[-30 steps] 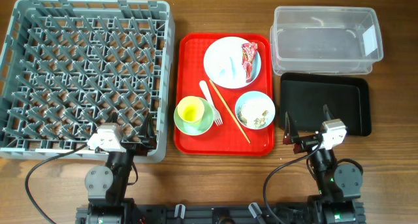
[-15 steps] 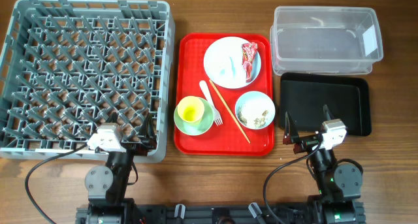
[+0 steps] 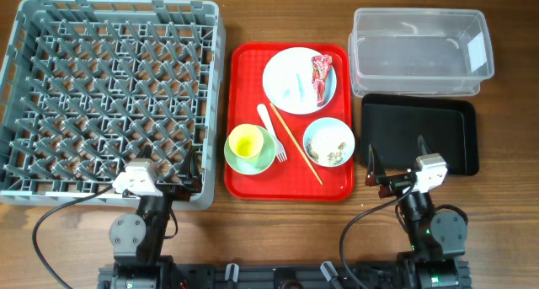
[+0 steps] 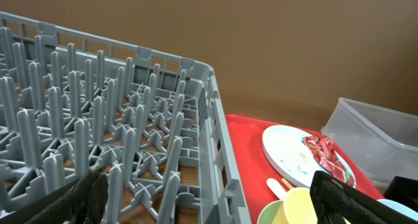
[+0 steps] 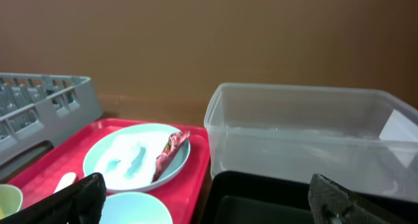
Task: Sort waste into correct bins and load items into the dishwasher rack
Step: 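Raise both arms from rest toward the table, then grasp the tissue on the blue plate with the right gripper, drop in clear bin, then grasp the red snack wrapper with the right gripper, drop in clear bin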
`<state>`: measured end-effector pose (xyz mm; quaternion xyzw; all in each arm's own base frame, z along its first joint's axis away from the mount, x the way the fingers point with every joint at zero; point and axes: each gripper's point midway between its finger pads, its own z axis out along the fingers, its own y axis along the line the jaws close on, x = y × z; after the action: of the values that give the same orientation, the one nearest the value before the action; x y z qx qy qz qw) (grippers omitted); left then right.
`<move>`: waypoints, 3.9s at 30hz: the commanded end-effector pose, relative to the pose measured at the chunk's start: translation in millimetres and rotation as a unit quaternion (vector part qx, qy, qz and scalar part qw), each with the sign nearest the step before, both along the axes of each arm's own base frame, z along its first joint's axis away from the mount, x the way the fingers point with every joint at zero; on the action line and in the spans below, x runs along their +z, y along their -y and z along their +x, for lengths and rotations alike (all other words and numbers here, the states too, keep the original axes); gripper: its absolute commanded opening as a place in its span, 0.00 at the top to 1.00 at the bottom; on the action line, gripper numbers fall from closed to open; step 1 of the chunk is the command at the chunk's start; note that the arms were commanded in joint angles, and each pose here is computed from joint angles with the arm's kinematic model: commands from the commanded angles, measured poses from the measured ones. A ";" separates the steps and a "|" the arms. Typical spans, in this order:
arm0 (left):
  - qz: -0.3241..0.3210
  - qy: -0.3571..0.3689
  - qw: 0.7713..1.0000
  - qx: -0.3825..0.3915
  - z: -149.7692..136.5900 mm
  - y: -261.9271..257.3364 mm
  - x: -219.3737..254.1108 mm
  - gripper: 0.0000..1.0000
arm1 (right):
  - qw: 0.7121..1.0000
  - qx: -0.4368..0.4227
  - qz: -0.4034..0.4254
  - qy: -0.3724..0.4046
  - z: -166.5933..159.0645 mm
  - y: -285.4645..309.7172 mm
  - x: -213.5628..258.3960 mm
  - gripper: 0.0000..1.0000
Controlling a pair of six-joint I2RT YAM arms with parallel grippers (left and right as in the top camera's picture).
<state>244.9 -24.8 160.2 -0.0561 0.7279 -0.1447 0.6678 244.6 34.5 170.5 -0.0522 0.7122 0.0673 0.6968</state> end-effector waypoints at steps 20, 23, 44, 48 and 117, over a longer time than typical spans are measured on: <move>0.021 -0.310 0.951 0.009 33.0 -4.7 35.1 0.00 | 0.911 0.132 0.089 -0.382 86.0 -62.8 70.1 0.00; 0.020 -0.319 0.948 0.007 29.8 -4.0 31.5 0.00 | 0.912 0.136 0.082 -0.378 87.1 -66.8 74.3 0.00; 0.020 -0.314 0.949 0.007 31.6 -4.2 33.5 0.00 | 0.860 0.022 -0.045 -0.508 218.6 -192.5 -81.9 0.15; 0.020 -0.314 0.949 0.007 31.6 -4.2 33.3 0.00 | 0.830 0.017 -0.034 -0.557 209.9 -201.3 -133.9 0.21; 0.021 -0.326 0.945 0.007 27.4 -4.2 28.6 0.00 | 0.791 -0.142 0.038 -0.594 198.2 -122.7 -136.1 0.96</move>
<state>270.1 -19.0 180.9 -0.0992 0.9119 -0.0937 0.3870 438.2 160.0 7.8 0.1309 0.9838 -0.0039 0.1220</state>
